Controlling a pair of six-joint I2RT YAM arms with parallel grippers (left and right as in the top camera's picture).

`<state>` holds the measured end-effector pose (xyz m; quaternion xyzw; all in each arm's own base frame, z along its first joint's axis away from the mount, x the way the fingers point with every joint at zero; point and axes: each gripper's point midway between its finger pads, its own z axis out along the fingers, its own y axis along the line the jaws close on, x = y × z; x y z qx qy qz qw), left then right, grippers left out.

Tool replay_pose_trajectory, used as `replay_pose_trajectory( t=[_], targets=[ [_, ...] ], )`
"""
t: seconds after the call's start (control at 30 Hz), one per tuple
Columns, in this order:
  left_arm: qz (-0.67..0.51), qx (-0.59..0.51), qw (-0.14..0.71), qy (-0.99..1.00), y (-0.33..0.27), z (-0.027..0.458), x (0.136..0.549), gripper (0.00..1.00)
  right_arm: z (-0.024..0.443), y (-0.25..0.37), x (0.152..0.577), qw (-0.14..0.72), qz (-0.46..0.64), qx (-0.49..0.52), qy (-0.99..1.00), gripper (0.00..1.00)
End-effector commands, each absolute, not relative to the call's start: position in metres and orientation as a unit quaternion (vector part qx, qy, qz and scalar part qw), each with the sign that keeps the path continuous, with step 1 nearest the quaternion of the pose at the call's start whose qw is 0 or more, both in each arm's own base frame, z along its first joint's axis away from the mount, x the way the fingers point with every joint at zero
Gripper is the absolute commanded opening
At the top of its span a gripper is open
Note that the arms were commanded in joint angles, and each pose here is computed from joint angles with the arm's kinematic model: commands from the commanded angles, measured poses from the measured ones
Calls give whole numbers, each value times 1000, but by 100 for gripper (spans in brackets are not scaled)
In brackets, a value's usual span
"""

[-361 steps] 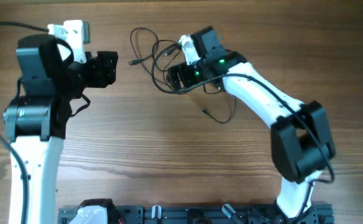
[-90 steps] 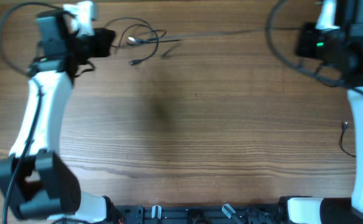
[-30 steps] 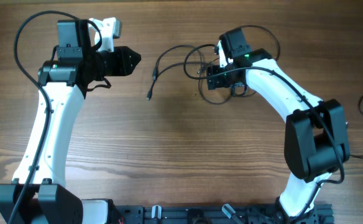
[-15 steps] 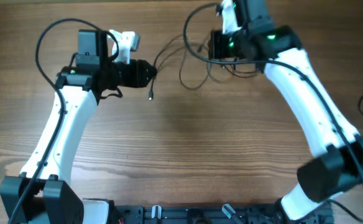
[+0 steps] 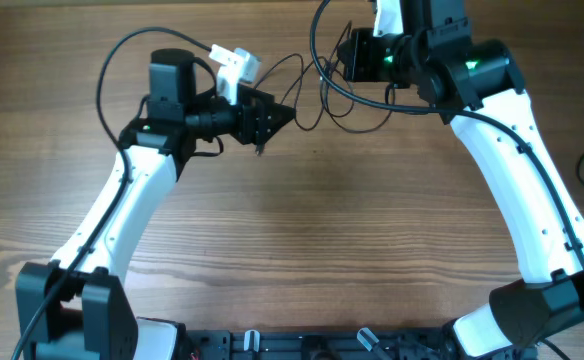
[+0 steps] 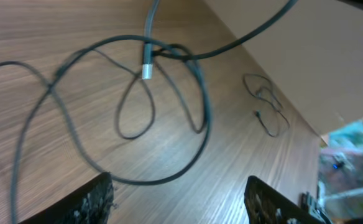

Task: Untangle cables

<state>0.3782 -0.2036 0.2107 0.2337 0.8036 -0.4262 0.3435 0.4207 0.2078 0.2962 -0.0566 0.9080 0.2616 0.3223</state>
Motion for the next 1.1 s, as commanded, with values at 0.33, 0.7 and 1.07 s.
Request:
replay_pose_trajectory(
  t=[0.33,0.7,1.07],
  targets=[
    [-422,272,381,776,-266,208,388,55,309,224,400,300,307,-78,900,4],
    [-422,267,370,784,-268,193,392,18,309,225,400,300,304,-82,900,4],
    [-418,222,375,798,-239,193,410,10,299,211,402,302,263,-70,914,4]
  ],
)
